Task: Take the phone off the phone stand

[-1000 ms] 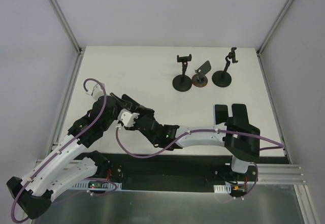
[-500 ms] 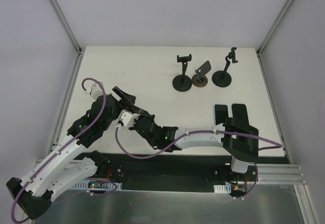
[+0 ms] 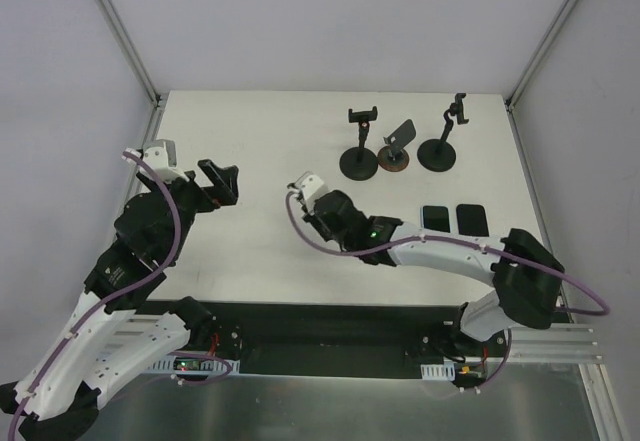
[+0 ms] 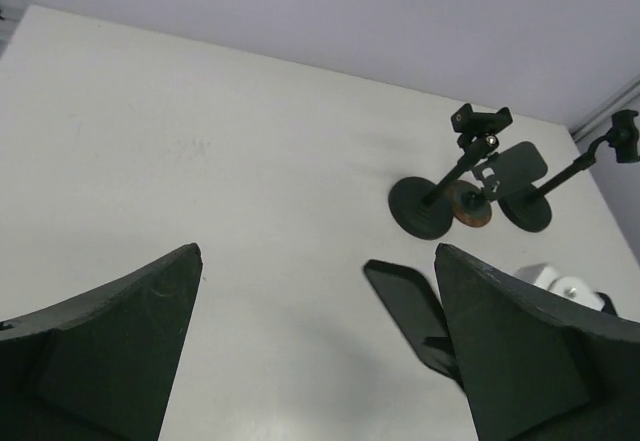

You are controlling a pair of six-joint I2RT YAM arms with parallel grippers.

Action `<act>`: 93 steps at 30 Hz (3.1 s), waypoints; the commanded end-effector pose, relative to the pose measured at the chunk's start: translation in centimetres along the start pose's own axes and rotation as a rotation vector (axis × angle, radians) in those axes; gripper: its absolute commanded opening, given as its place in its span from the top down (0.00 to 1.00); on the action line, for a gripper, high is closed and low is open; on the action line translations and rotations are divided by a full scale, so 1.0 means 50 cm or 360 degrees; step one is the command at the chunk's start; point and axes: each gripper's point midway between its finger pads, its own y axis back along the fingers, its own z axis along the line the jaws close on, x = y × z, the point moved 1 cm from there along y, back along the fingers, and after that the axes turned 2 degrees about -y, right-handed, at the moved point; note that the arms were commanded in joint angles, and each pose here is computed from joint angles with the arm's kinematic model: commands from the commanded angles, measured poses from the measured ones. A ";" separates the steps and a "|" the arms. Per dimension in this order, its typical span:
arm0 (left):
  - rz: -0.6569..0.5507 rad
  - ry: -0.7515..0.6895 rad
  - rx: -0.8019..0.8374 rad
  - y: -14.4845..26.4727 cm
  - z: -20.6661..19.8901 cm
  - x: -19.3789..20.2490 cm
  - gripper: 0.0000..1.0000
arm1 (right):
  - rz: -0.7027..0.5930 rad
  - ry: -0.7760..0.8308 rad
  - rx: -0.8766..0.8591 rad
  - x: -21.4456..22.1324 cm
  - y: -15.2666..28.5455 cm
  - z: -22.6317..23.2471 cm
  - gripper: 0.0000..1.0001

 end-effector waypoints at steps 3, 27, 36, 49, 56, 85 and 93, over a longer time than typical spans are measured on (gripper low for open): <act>-0.0015 -0.0529 -0.0047 -0.008 0.031 -0.008 0.01 | 0.0137 -0.0798 -0.0270 0.063 0.063 -0.054 0.99; 0.0088 -0.0757 -0.0182 -0.039 0.090 0.086 0.01 | 0.0403 -0.2045 -0.0256 0.340 0.107 -0.239 0.99; 0.0101 -0.0752 -0.0179 -0.041 0.092 0.092 0.01 | 0.0505 -0.2037 -0.0123 0.404 0.107 -0.260 0.92; 0.0104 -0.0733 -0.0155 -0.044 0.089 0.091 0.01 | 0.0559 -0.1869 0.0112 0.422 0.134 -0.298 0.24; 0.0095 -0.0713 -0.0151 -0.041 0.090 0.089 0.01 | 0.0624 -0.1618 0.0273 0.409 0.149 -0.315 0.10; 0.0062 -0.0655 -0.0127 -0.033 0.091 0.079 0.01 | 0.0998 -0.1096 0.0521 0.404 0.077 -0.294 0.01; 0.0063 -0.0651 -0.0125 -0.034 0.091 0.079 0.01 | 0.1034 -0.1078 0.0526 0.418 0.061 -0.293 0.22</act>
